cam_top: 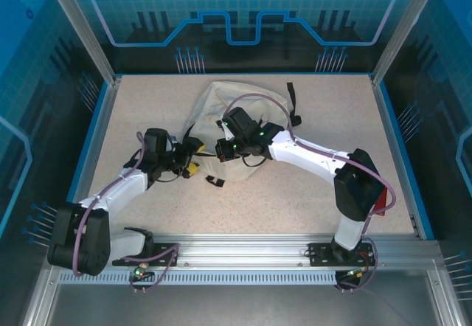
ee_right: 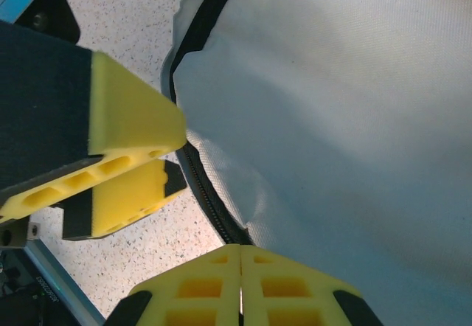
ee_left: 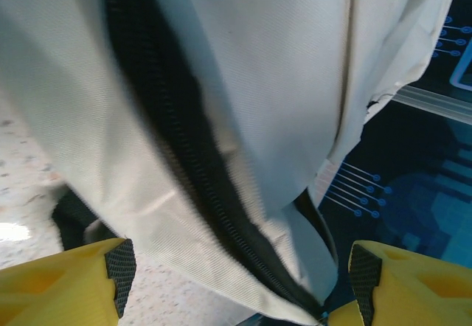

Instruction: Pack books, pencil case, and school supplies into a backpack

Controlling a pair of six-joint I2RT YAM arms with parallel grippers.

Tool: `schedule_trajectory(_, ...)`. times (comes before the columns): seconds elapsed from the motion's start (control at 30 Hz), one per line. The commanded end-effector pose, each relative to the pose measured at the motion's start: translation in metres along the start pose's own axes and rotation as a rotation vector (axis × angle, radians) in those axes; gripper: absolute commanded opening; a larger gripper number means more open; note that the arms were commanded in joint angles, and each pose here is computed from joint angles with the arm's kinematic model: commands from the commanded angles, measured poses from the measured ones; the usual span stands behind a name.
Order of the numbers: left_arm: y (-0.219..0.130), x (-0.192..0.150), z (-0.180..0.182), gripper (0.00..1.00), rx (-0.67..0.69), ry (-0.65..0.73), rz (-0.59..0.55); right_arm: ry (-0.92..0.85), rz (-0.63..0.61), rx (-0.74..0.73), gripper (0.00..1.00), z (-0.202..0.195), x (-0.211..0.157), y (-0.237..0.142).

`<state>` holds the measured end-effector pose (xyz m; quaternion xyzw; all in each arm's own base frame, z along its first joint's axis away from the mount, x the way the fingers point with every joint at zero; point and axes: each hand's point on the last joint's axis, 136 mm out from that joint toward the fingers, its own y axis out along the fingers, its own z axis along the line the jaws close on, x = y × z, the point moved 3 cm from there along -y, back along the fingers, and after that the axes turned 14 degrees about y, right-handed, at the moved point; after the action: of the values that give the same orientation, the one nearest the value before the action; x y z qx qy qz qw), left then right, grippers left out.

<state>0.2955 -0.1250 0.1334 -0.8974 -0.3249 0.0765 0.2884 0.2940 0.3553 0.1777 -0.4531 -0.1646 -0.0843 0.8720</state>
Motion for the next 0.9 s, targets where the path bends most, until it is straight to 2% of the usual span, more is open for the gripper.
schedule_trajectory(0.0,0.012,0.003,-0.012,0.76,-0.062,-0.038,-0.005,-0.007,-0.008,0.061,0.0,0.017,-0.004,-0.01)
schedule_trajectory(0.2,0.031,0.0,-0.006,0.65,-0.015,-0.058,-0.003,-0.005,-0.019,0.035,0.0,0.013,-0.009,-0.016)
schedule_trajectory(0.33,0.036,0.001,0.006,0.44,0.032,-0.064,-0.011,-0.011,-0.04,-0.024,0.0,0.005,-0.012,-0.021)
schedule_trajectory(0.43,0.037,0.0,0.016,0.27,0.075,-0.053,-0.019,-0.017,-0.074,-0.141,0.0,-0.013,-0.012,-0.027)
schedule_trajectory(0.6,0.033,-0.003,0.033,0.07,0.145,-0.032,-0.027,0.008,-0.166,-0.421,0.0,-0.06,-0.001,-0.049)
schedule_trajectory(0.7,0.029,-0.003,0.039,0.0,0.172,-0.019,-0.031,0.064,-0.189,-0.52,0.0,-0.089,0.009,-0.059)
schedule_trajectory(0.87,0.018,0.0,0.045,0.0,0.206,0.003,-0.054,0.14,-0.21,-0.586,0.0,-0.128,0.028,-0.066)
